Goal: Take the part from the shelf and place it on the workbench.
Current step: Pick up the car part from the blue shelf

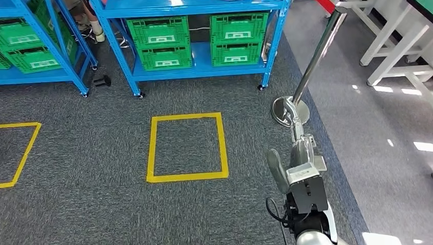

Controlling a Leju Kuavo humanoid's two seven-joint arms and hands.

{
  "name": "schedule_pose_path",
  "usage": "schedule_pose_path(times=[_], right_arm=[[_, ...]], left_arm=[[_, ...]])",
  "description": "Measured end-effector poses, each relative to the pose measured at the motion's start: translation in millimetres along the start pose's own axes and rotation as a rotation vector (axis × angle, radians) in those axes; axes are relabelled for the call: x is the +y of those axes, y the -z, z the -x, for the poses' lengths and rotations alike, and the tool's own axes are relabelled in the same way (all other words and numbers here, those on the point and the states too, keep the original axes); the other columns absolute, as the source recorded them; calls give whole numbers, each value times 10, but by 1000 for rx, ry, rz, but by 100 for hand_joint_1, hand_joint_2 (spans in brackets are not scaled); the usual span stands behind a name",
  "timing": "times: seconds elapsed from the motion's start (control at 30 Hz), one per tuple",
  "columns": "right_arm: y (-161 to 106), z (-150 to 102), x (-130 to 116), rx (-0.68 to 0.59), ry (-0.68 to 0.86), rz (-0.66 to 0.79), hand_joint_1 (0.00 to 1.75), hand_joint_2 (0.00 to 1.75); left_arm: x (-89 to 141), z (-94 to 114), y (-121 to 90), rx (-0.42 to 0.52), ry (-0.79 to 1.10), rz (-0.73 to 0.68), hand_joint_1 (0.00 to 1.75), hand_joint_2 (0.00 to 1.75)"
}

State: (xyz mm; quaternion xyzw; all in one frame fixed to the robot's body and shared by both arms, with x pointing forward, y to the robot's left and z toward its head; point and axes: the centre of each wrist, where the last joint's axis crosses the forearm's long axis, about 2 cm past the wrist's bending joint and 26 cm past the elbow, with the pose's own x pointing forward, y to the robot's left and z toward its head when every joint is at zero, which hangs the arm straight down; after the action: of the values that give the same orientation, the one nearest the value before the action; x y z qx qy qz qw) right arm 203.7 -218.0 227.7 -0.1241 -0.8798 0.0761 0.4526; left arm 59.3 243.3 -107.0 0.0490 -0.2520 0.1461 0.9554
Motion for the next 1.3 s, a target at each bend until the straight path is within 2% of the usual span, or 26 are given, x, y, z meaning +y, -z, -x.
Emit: schedule_pose_path(times=[0.4, 0.63, 0.97, 1.13, 1.3], right_arm=[[-29, 62, -3, 30, -17, 0, 0, 0], [-22, 57, 3, 22, -12, 3, 0, 0], [-28, 72, 20, 32, -12, 0, 0, 0], [14, 59, 13, 16, -12, 6, 0, 0], [15, 64, 16, 20, -13, 5, 0, 0]], left_arm=[[43, 139, -56, 30, 7, -6, 0, 0], [0, 2, -1, -2, 8, 3, 0, 0], [53, 93, -32, 1, 18, 14, 0, 0], [22, -10, 9, -25, 12, 26, 0, 0], [5, -8, 5, -24, 8, 38, 0, 0]])
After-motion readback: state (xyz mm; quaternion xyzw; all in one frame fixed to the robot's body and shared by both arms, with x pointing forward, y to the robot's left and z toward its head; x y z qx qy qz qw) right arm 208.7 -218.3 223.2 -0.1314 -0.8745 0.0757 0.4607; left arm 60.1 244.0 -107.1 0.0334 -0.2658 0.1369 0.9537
